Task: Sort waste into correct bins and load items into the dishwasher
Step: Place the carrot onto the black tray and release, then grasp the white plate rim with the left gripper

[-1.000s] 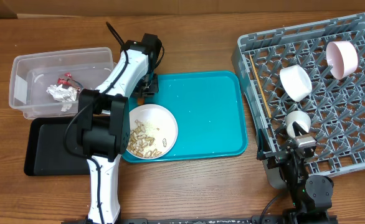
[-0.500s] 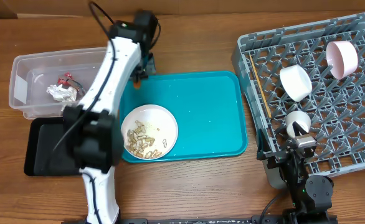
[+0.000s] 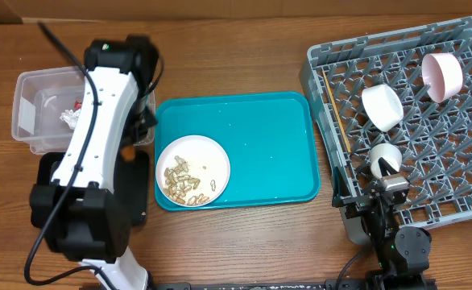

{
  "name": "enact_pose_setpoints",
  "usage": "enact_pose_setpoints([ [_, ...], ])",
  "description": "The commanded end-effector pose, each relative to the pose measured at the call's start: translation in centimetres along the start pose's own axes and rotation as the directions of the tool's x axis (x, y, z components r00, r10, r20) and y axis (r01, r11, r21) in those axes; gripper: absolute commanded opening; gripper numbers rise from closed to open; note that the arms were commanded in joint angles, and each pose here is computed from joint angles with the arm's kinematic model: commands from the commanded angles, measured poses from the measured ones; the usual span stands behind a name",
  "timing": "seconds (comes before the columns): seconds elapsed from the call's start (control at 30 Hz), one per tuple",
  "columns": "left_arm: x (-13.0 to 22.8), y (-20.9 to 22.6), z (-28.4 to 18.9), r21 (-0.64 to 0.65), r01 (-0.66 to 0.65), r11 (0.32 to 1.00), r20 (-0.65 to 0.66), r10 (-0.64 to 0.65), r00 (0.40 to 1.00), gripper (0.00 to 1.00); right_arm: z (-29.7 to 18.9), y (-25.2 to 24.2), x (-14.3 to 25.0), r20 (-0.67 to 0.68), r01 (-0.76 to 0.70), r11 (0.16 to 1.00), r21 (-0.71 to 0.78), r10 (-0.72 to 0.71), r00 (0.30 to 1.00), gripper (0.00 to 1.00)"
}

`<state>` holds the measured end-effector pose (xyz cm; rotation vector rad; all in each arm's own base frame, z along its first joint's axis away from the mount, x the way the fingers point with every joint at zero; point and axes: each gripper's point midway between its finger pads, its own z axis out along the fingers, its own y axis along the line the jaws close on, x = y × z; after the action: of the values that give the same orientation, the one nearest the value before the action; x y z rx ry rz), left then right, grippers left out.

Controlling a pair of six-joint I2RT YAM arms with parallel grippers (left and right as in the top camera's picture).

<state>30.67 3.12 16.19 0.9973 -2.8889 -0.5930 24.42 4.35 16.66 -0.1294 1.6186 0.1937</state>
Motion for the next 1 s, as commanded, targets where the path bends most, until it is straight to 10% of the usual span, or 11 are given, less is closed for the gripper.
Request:
enact_pose_setpoints([
  [0.0,1.5,3.3,3.9,-0.045,0.137,0.99,-0.075,-0.14,0.987,0.05,0.0,-0.1,0.1,0.006,-0.003,1.0,0.0,0.003,1.0,1.0],
  [0.17,2.7,4.4,8.7,0.012,0.269,0.963,-0.182,-0.262,0.948,0.06,0.0,-0.1,0.1,0.006,-0.003,1.0,0.0,0.003,1.0,1.0],
  [0.33,2.5,4.1,10.1,0.063,0.327,0.943,-0.231,-0.305,0.924,0.5,0.0,-0.1,0.1,0.006,-0.003,1.0,0.0,0.003,1.0,1.0],
  [0.57,0.8,1.7,6.3,0.223,0.184,0.957,-0.132,-0.158,0.979,0.68,0.0,-0.1,0.1,0.006,-0.003,1.0,0.0,0.003,1.0,1.0],
  [0.73,2.1,-4.9,1.6,0.395,-0.187,0.899,0.095,0.162,0.982,0.68,0.0,-0.1,0.1,0.006,-0.003,1.0,0.0,0.003,1.0,1.0],
  [0.97,8.7,-15.7,-0.4,0.223,-0.664,0.714,0.388,0.56,0.732,0.62,0.0,-0.1,0.1,0.006,-0.003,1.0,0.0,0.003,1.0,1.0],
])
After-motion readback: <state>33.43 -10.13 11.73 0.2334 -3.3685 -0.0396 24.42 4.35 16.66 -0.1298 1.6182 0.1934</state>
